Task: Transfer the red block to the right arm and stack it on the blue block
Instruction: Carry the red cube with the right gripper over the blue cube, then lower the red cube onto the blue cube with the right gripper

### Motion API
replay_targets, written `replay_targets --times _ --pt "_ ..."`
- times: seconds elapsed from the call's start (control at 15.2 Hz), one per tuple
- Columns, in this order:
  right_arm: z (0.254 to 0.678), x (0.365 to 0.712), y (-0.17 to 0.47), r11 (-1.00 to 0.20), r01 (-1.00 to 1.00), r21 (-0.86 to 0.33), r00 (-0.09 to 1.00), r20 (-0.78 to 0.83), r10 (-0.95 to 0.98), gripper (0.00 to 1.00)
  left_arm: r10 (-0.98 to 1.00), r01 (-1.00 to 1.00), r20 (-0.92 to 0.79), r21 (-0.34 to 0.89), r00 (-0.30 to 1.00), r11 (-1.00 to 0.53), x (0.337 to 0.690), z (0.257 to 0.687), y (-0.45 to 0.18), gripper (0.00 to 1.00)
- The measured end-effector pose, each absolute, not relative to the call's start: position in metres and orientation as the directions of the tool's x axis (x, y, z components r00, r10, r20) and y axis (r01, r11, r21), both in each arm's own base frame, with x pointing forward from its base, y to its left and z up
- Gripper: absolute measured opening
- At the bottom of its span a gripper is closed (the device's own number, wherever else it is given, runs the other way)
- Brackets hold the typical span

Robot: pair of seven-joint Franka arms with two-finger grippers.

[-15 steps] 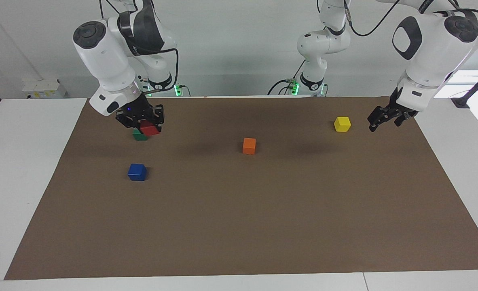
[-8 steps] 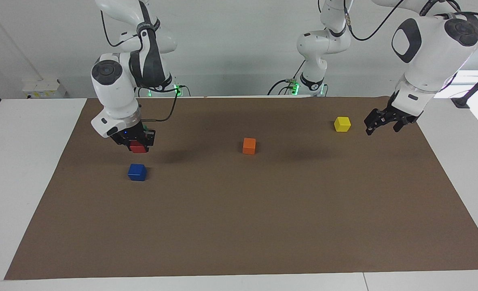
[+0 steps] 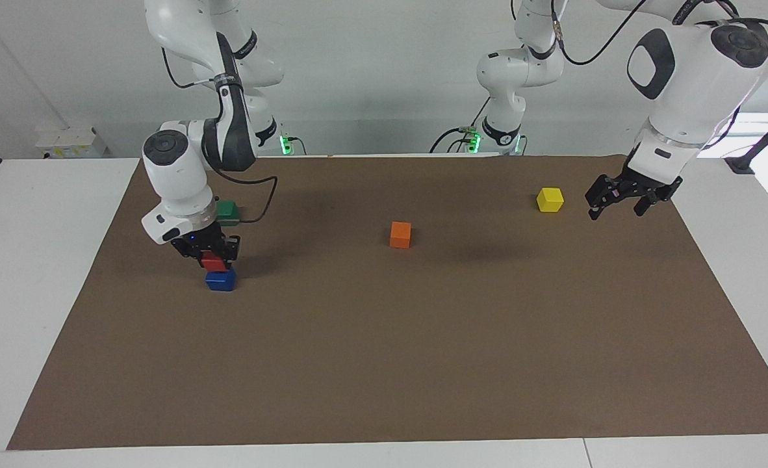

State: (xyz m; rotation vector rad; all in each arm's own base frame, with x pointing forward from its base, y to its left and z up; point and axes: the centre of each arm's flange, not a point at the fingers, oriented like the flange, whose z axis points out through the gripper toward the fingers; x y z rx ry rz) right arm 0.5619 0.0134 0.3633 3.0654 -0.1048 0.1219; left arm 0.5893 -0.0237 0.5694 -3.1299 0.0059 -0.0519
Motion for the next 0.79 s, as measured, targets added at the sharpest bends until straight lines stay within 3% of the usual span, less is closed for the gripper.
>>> replay_targets --times 0.79 --pt "0.349 0.570 -0.003 -0.994 -0.092 0.067 0.986 0.143 -0.082 0.56 0.011 0.012 0.057 -0.014 0.998 -1.000 0.583 0.584 -0.016 1.00"
